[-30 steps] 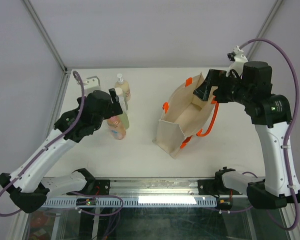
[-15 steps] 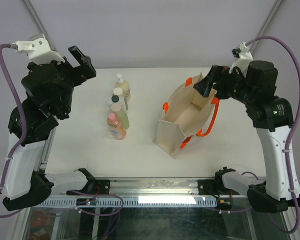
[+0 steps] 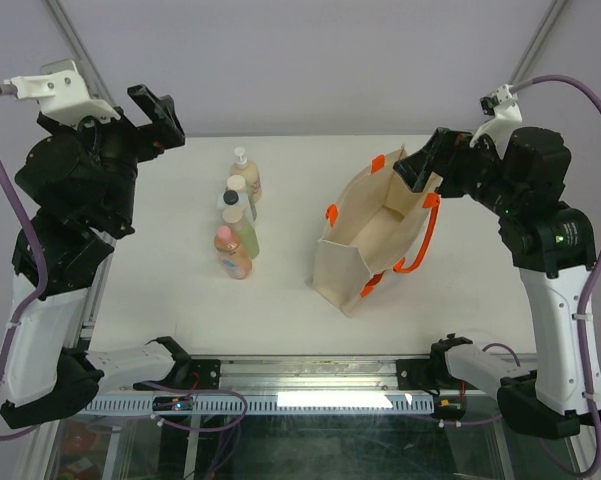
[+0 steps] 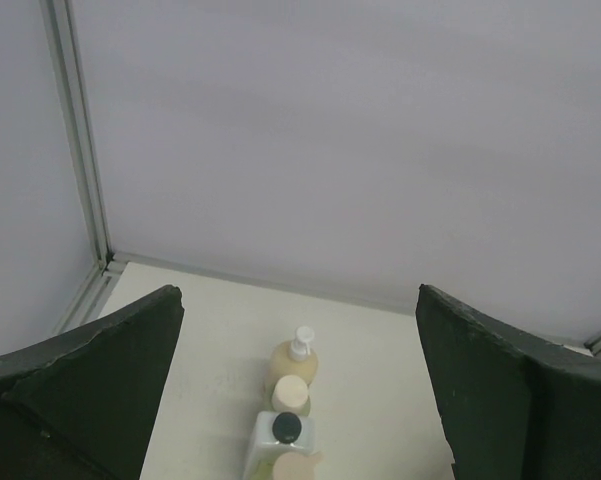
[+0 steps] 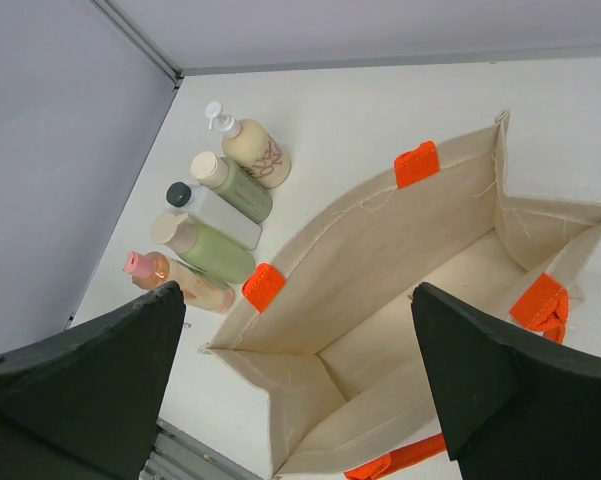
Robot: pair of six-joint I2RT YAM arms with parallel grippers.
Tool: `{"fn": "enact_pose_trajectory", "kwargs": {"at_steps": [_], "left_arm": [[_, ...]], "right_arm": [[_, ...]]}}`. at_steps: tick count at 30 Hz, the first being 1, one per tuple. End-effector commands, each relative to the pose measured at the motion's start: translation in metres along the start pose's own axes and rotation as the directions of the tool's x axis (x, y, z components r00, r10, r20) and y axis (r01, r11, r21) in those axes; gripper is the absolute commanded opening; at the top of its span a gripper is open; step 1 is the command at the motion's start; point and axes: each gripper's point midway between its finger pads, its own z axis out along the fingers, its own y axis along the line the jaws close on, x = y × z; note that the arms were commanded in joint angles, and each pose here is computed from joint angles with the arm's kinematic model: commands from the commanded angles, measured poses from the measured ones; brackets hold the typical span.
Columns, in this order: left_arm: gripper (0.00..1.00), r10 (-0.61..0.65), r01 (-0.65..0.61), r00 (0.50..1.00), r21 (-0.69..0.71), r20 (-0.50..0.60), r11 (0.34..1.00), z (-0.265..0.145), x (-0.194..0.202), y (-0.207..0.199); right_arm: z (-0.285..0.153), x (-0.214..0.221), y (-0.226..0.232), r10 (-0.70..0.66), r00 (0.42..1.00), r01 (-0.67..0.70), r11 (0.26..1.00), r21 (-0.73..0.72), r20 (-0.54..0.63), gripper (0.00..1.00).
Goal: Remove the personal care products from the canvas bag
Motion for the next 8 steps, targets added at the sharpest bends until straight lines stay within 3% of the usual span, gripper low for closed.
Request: {"fn": "enact_pose_trajectory", "kwargs": {"at_steps": [1, 8], "left_arm": [[0.99, 0.023, -0.024, 0.999, -0.045, -0.023, 0.999, 0.0114, -0.0085, -0.0039], [0.99, -0.002, 0.001, 1.0, -0.033, -0.021, 0.999, 0.0137, -0.0041, -0.0087]], "right_arm": [[-0.0011, -0.0132, 0.0038, 0.004, 0.998, -0.004, 1.0, -0.008, 0.062, 0.99], [-0.0006, -0.0123, 0.0024, 0.014, 0.998, -0.014, 1.0, -0.001, 0.062, 0.99]]}}
